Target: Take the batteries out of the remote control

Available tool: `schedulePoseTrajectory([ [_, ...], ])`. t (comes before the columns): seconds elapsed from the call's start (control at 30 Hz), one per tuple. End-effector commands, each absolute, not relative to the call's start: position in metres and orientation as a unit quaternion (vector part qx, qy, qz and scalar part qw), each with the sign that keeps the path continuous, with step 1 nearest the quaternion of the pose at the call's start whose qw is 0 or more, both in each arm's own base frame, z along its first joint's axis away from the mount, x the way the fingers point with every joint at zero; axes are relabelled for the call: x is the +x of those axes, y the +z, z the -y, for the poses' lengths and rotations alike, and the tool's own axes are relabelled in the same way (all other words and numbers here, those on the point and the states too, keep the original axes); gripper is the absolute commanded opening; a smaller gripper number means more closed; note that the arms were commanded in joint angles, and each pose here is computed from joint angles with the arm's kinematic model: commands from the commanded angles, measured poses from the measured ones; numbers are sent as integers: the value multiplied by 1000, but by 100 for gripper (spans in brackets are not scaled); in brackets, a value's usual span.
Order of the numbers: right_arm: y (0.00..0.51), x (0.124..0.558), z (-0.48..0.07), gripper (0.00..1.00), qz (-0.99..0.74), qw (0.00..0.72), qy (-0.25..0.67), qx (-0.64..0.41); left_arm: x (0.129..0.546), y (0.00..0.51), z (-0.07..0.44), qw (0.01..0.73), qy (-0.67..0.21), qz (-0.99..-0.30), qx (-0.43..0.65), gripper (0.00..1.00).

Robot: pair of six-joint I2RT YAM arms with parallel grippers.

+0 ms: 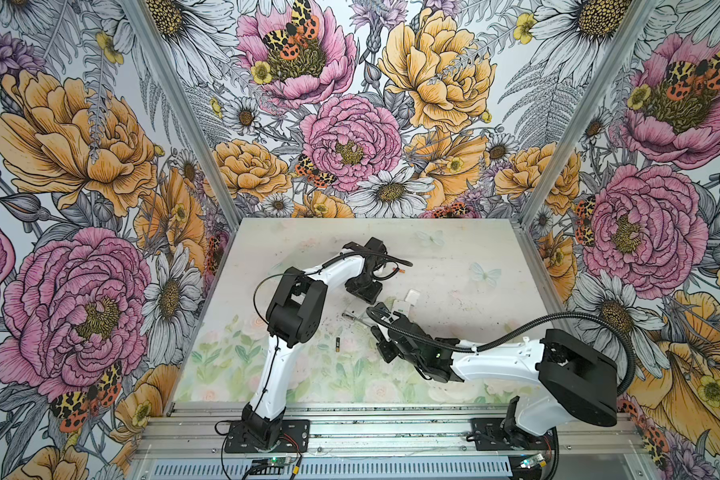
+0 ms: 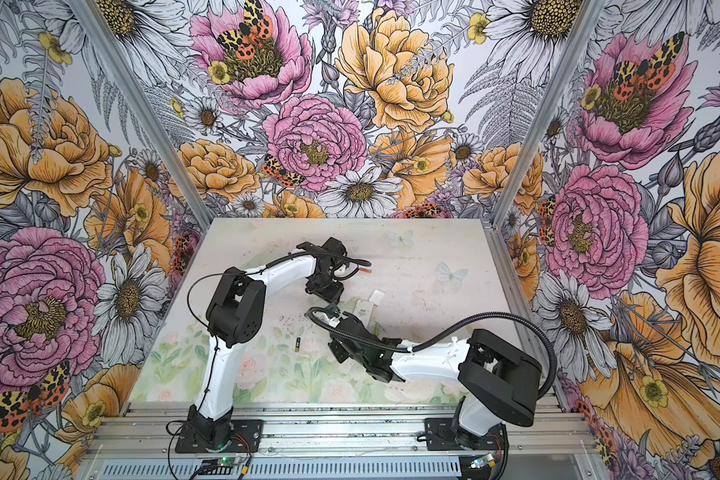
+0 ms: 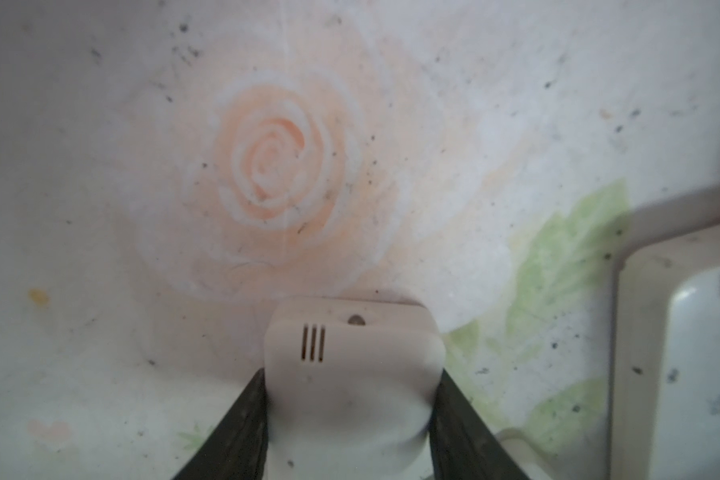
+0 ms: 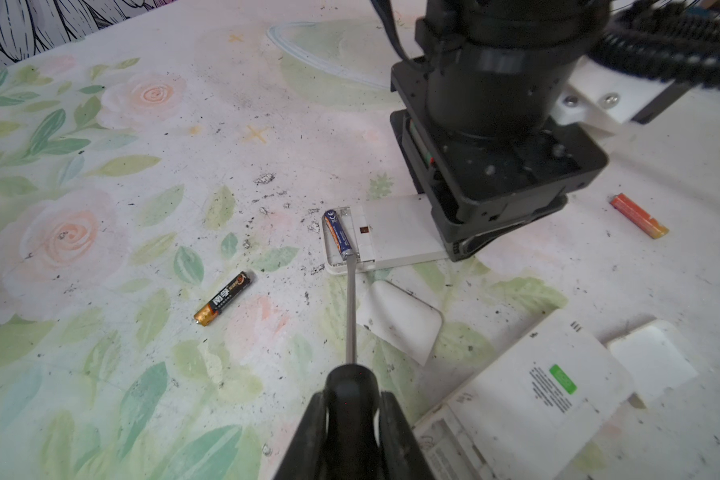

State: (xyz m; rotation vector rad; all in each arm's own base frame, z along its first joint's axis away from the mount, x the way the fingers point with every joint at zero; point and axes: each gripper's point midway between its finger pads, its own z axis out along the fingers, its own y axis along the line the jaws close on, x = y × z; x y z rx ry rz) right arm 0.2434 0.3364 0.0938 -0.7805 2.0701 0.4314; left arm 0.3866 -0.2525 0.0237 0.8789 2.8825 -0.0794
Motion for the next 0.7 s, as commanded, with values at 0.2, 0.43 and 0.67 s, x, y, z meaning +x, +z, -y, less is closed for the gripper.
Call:
schedulePoseTrajectory([
  [0.2,175,254,-383,0,-761,504,305,-273,367,8,290,33,-108,-959,261,11],
  [0.43,180,252,-387,0,-756,502,321,-271,369,6,290,34,-107,-959,261,11],
  [0.67,183,250,-393,0,-753,499,334,-270,369,6,291,33,-108,-959,261,11],
])
